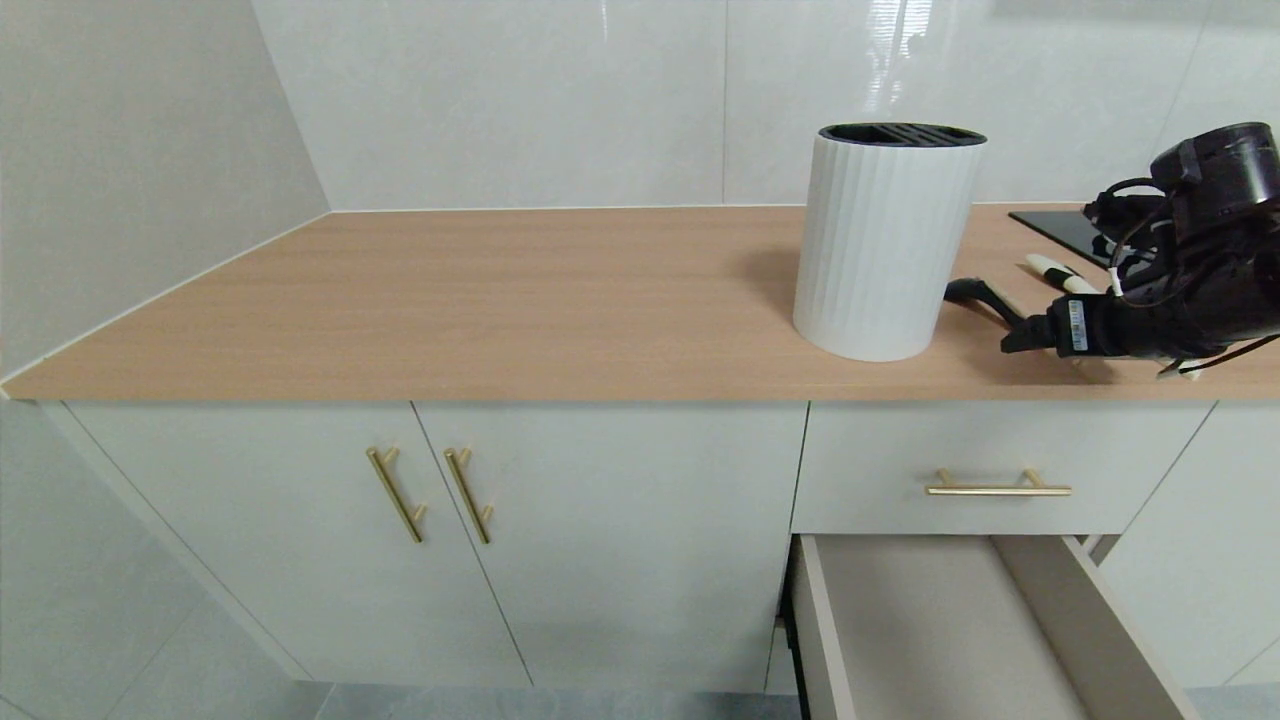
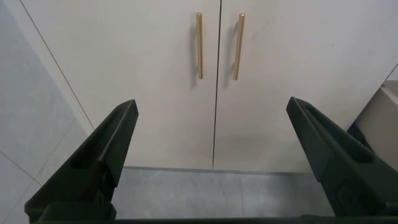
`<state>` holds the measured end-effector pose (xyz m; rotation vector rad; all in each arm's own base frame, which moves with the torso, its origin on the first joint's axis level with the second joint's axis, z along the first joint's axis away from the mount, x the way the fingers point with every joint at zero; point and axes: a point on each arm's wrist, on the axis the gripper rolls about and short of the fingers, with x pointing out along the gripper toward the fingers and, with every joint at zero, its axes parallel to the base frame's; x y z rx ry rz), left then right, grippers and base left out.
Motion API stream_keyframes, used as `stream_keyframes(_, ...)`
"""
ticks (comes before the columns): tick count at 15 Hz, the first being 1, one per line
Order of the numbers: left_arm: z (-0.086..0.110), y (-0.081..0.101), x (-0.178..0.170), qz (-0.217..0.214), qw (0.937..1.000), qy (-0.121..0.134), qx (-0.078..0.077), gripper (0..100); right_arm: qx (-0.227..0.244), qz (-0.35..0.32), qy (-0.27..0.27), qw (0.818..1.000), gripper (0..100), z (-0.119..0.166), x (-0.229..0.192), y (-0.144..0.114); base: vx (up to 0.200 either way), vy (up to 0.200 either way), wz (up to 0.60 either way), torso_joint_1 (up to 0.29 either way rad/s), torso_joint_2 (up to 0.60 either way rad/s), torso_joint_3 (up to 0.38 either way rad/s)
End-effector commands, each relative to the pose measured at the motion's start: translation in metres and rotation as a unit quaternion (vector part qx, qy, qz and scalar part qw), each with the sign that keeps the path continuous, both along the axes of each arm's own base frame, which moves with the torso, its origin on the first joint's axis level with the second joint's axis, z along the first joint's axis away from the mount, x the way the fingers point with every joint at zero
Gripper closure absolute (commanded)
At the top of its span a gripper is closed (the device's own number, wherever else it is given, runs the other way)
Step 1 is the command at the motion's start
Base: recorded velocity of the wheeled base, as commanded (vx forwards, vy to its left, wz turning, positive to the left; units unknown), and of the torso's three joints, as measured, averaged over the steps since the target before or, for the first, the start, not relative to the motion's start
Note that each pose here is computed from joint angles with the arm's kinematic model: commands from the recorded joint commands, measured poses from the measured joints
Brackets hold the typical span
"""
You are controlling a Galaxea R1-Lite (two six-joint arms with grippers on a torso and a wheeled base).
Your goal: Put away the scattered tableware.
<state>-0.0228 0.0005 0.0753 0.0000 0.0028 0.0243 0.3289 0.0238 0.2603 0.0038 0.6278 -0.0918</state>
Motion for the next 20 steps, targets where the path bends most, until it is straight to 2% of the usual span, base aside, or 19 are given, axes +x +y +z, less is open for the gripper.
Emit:
stream_keyframes(1, 0.000, 0.000, 0.000, 0.000, 1.0000, 0.001, 0.000, 0, -0.001, -0.002, 0.007, 1.000, 0, -0.005, 0.005, -0.001, 0.000, 0.000, 0.00, 0.000, 0.00, 0.000)
stream_keyframes(4, 0.000, 0.000, 0.000, 0.000, 1.0000, 0.001, 0.000, 0, -0.001, -0.001, 0.008, 1.000, 0, -0.006, 0.005, -0.001, 0.000, 0.000, 0.00, 0.000, 0.00, 0.000)
stream_keyframes(5, 0.000, 0.000, 0.000, 0.000, 1.0000, 0.000, 0.000, 0, -0.001, -0.002, 0.009, 1.000, 100, -0.007, 0.006, -0.001, 0.000, 0.000, 0.00, 0.000, 0.00, 0.000)
stream_keyframes(11, 0.000, 0.000, 0.000, 0.000, 1.0000, 0.001, 0.000, 0, -0.001, -0.002, 0.007, 1.000, 100, -0.005, 0.004, -0.001, 0.000, 0.000, 0.00, 0.000, 0.00, 0.000)
stream_keyframes(14, 0.000, 0.000, 0.000, 0.000, 1.0000, 0.000, 0.000, 0, 0.001, -0.002, -0.013, 1.000, 100, 0.009, -0.013, -0.002, 0.000, 0.000, 0.00, 0.000, 0.00, 0.000)
stream_keyframes(17, 0.000, 0.000, 0.000, -0.001, 1.0000, 0.001, 0.000, 0, 0.014, -0.007, -0.059, 0.998, 100, 0.039, -0.061, -0.006, 0.000, 0.000, 0.00, 0.000, 0.00, 0.000)
stream_keyframes(20, 0.000, 0.000, 0.000, 0.000, 1.0000, 0.001, 0.000, 0, 0.017, -0.002, -0.079, 0.997, 100, 0.048, -0.128, -0.011, 0.000, 0.000, 0.00, 0.000, 0.00, 0.000)
